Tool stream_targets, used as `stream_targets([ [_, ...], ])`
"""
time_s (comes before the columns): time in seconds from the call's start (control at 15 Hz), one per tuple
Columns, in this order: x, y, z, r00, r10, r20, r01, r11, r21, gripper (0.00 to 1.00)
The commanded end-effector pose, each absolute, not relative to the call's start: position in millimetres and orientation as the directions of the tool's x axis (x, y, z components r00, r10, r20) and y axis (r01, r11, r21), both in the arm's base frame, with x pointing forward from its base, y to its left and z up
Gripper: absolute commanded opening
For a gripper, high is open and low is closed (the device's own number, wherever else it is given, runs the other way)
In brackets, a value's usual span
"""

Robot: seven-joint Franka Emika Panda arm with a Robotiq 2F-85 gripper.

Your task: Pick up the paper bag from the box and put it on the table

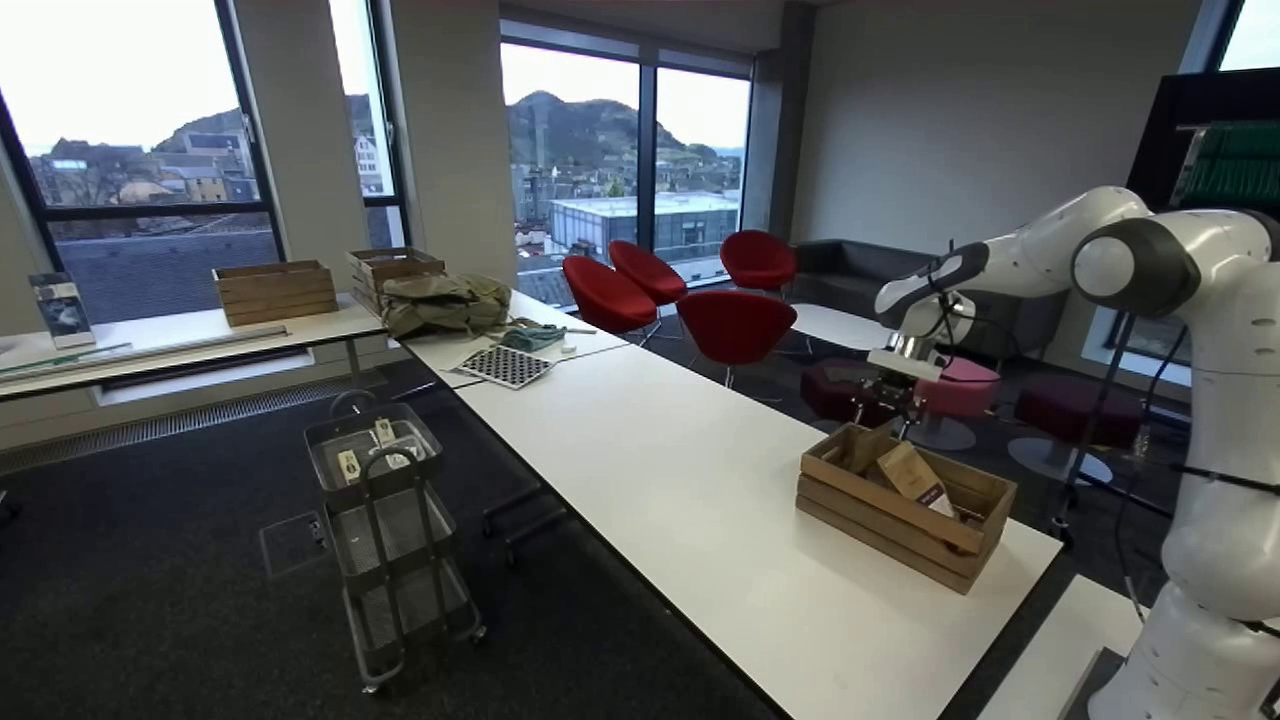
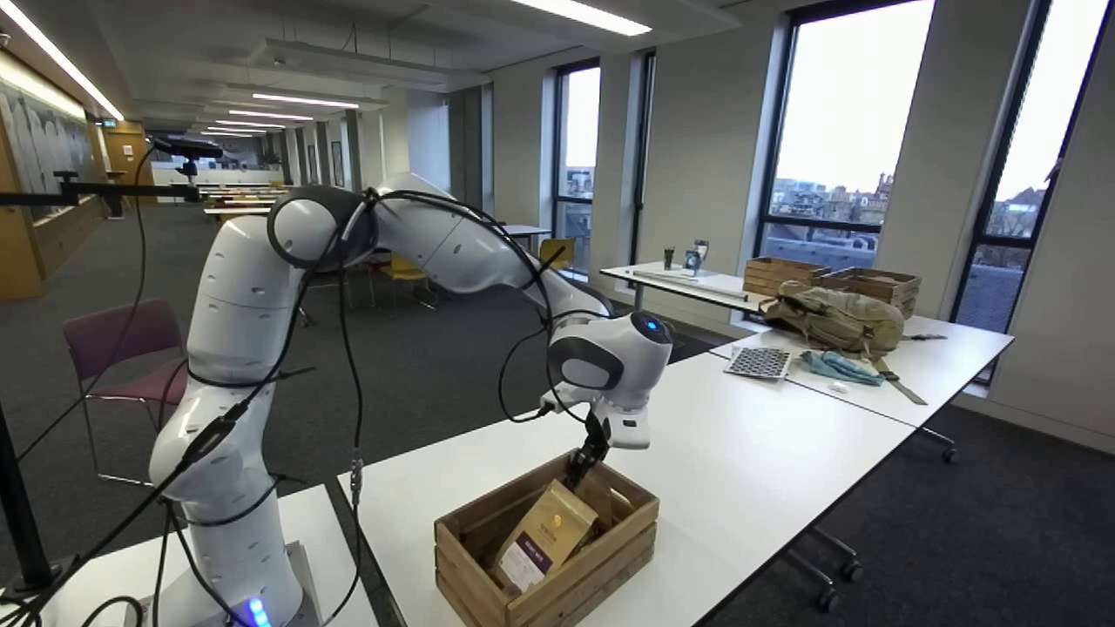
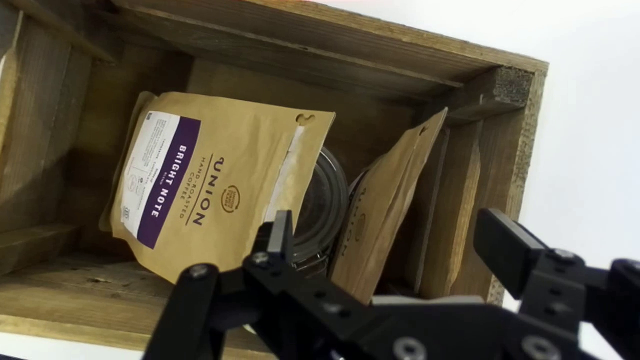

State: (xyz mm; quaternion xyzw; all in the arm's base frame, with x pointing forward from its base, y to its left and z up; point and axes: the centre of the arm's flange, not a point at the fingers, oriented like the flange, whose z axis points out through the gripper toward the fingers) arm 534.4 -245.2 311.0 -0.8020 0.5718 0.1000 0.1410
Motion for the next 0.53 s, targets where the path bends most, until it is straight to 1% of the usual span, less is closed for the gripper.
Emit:
stream_targets([
  [0.0, 539, -254, 309, 0.286, -0.908, -0.307, -0.958, -0.263, -0.113, 0.67],
  [0.27, 534, -259, 304, 0.268, -0.911, -0.314, -0.963, -0.247, -0.106, 0.37],
  [0.33, 531, -261, 304, 0.266, -0.91, -0.317, -0.964, -0.244, -0.107, 0.28],
  [0.47, 527, -265, 304, 0.261, -0.911, -0.319, -0.965, -0.239, -0.106, 0.14],
])
